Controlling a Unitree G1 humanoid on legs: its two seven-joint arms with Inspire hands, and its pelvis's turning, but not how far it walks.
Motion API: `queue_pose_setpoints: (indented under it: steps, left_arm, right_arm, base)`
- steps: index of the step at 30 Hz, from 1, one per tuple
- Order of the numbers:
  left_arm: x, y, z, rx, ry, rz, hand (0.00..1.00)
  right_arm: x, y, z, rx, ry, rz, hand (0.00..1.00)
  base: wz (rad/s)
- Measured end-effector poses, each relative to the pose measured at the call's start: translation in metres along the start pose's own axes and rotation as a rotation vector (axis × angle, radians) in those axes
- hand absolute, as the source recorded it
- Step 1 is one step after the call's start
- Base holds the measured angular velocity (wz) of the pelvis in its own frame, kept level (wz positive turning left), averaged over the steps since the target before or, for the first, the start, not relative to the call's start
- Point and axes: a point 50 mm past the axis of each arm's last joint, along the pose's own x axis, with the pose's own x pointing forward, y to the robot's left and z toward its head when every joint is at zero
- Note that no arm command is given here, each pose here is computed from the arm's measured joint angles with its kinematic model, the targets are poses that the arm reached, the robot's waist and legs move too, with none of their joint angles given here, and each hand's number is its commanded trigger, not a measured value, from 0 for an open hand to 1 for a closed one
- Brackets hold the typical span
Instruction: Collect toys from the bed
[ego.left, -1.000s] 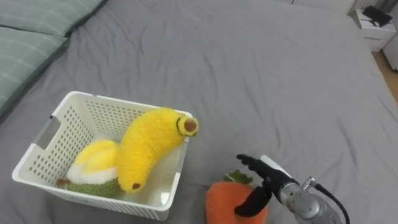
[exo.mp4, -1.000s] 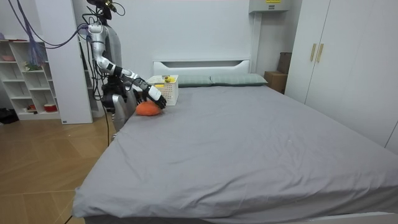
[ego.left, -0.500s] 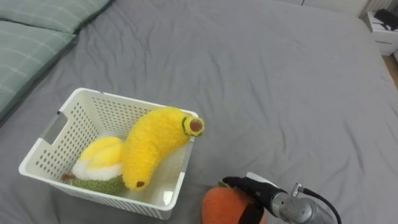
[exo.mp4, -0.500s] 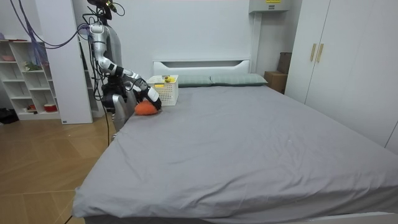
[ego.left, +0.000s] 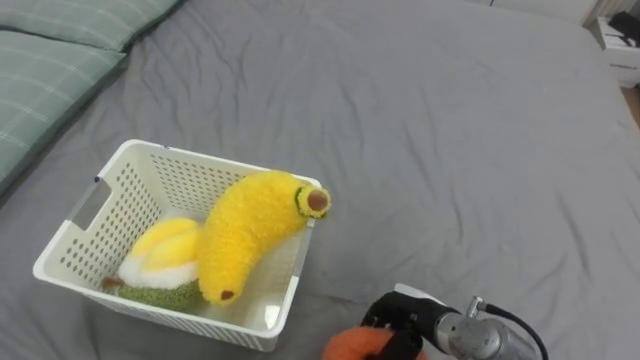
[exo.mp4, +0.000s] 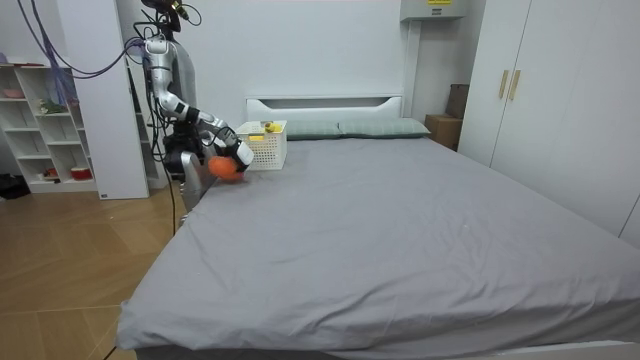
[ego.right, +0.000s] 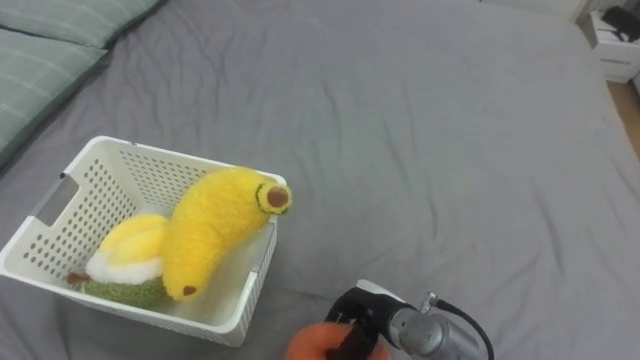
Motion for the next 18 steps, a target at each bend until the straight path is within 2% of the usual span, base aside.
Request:
queue_pose_setpoints:
  steps: [7,10,15,18]
  left_arm:
    - [0.000,0.001,0.000,-0.001,0.001,0.000,0.00]
    - [0.000,0.003,0.000,-0.009,-0.005,0.014,0.00]
    - [0.000,0.009,-0.003,0.000,0.000,0.036,0.00]
    - [0.000,0.010,-0.004,0.007,0.002,0.038,0.00]
  right_arm:
    - [-0.002,-0.006,-0.001,-0.020,0.009,-0.029,1.00]
    - [-0.008,-0.018,0.001,-0.005,-0.007,-0.092,1.00]
    - [-0.036,-0.058,0.022,-0.021,-0.125,-0.303,1.00]
    - [-0.046,-0.075,0.021,-0.002,-0.155,-0.386,1.00]
  base:
    - [0.00]
    - [0.00]
    - [0.00]
    - [0.00]
